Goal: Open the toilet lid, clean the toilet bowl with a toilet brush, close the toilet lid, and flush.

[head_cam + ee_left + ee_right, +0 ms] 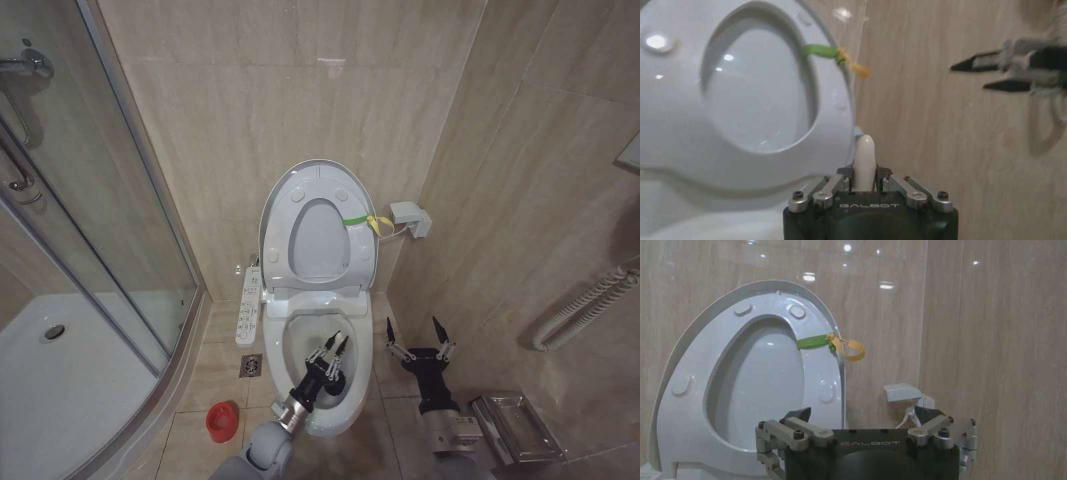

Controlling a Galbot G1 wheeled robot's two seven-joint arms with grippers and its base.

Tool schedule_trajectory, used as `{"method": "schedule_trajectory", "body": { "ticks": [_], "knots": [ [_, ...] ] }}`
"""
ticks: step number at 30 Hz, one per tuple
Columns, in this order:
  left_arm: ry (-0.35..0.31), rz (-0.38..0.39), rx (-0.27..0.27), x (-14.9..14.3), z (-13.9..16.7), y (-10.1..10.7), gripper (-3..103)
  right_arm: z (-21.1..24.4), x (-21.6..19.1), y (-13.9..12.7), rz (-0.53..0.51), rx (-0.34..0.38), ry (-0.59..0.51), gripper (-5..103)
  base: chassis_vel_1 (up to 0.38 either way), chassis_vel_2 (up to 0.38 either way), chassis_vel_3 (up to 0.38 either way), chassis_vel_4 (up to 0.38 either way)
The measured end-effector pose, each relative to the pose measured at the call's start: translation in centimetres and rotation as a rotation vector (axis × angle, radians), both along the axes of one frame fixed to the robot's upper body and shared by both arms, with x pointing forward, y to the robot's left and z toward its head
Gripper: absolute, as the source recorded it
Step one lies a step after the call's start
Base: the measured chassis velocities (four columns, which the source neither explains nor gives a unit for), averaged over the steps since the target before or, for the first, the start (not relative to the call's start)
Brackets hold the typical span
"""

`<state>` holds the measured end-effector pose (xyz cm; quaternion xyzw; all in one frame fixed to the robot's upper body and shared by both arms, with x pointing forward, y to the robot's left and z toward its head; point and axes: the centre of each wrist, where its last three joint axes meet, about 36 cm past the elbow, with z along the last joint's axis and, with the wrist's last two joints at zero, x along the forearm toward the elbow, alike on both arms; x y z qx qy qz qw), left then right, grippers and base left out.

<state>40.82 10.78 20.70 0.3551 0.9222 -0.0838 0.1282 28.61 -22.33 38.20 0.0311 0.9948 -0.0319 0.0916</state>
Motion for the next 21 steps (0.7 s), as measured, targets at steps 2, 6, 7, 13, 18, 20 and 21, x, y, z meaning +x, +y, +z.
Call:
{"method": "schedule_trajectory", "body": {
  "ticks": [2, 6, 7, 13, 18, 20, 21],
  "knots": [
    [0.003, 0.006, 0.006, 0.2, -0.3, 0.3, 22, 0.0, 0.0, 0.0, 0.0, 0.0, 0.0, 100, 0.0, 0.0, 0.0, 0.0],
    [0.013, 0.029, 0.017, 1.1, -1.0, 1.3, 22, 0.0, 0.0, 0.0, 0.0, 0.0, 0.0, 100, 0.0, 0.0, 0.0, 0.0],
    [0.009, 0.033, 0.017, 1.4, -0.9, 1.4, 22, 0.0, 0.0, 0.0, 0.0, 0.0, 0.0, 100, 0.0, 0.0, 0.0, 0.0],
    [-0.015, 0.01, -0.01, 1.5, 0.3, 0.1, 22, 0.0, 0.0, 0.0, 0.0, 0.0, 0.0, 100, 0.0, 0.0, 0.0, 0.0],
    [-0.018, -0.039, -0.043, 0.7, 1.1, -2.6, 22, 0.0, 0.0, 0.0, 0.0, 0.0, 0.0, 100, 0.0, 0.0, 0.0, 0.0],
    [-0.016, -0.045, -0.045, 0.6, 1.2, -2.9, 22, 0.0, 0.0, 0.0, 0.0, 0.0, 0.0, 100, 0.0, 0.0, 0.0, 0.0],
    [-0.015, -0.049, -0.046, 0.6, 1.2, -3.1, 22, 0.0, 0.0, 0.0, 0.0, 0.0, 0.0, 100, 0.0, 0.0, 0.0, 0.0]
  ]
}}
